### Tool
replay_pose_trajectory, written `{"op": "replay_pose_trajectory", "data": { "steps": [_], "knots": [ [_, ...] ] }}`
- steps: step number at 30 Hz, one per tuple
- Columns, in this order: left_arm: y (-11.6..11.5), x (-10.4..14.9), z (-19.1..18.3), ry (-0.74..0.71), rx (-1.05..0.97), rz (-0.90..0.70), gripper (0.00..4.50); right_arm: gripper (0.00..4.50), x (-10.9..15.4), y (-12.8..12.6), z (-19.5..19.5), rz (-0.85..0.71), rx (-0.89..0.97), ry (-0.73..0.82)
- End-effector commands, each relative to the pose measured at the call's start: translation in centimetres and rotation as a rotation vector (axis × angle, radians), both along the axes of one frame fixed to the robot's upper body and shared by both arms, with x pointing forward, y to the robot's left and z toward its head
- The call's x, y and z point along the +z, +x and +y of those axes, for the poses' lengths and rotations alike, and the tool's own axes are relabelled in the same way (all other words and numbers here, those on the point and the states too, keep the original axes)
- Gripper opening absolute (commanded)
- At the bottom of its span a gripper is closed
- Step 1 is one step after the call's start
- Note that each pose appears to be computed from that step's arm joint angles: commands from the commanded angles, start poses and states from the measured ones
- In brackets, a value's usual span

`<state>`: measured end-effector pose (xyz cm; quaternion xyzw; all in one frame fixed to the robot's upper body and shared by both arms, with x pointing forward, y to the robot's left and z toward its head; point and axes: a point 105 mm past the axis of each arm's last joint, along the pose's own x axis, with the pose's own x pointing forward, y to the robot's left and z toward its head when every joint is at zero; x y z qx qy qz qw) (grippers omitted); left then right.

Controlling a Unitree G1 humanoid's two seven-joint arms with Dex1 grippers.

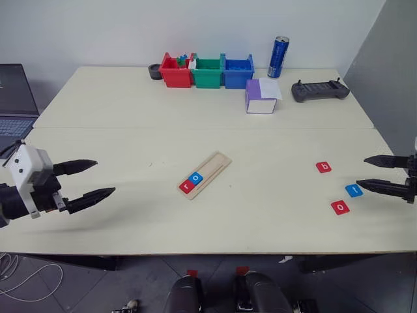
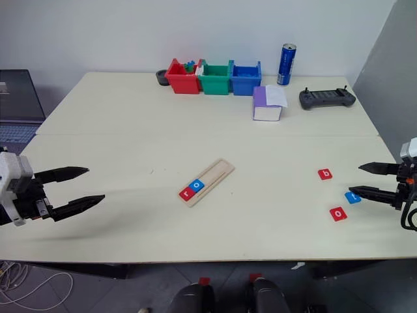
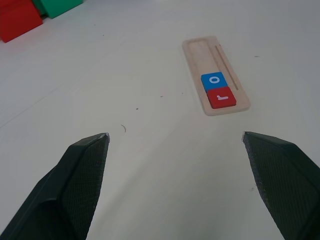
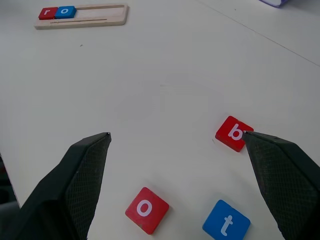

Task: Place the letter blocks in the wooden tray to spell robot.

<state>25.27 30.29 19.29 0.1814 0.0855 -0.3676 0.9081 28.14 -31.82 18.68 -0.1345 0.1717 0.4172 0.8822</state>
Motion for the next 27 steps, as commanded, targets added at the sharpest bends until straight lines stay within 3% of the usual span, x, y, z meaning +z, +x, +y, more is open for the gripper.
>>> {"op": "replay_pose_trajectory", "data": {
  "steps": [1,5,14,17,22,27],
  "knots": [
    [-0.1,1.1,-0.2,-0.004,-0.027,-0.042,4.5,4.46,0.7,-0.1,0.3,-0.028,0.014,0.002],
    [0.8,1.5,0.5,0.007,0.031,-0.088,4.5,4.46,0.9,-0.2,0.2,-0.031,0.014,-0.001],
    [0.3,0.9,0.1,-0.005,-0.008,-0.051,4.5,4.46,1.0,0.0,0.3,-0.035,0.019,-0.002],
    [0.3,-0.1,-0.2,0.066,-0.018,-0.04,4.5,4.46,1.0,0.0,0.7,-0.033,0.038,0.0],
    [0.9,-1.4,-2.9,0.057,-0.053,-0.069,4.5,4.46,1.3,0.6,3.9,-0.048,0.166,-0.004],
    [1.5,-4.6,-6.6,0.013,-0.033,-0.089,4.5,4.46,0.3,0.6,8.2,-0.027,0.302,0.025]
  ]
}}
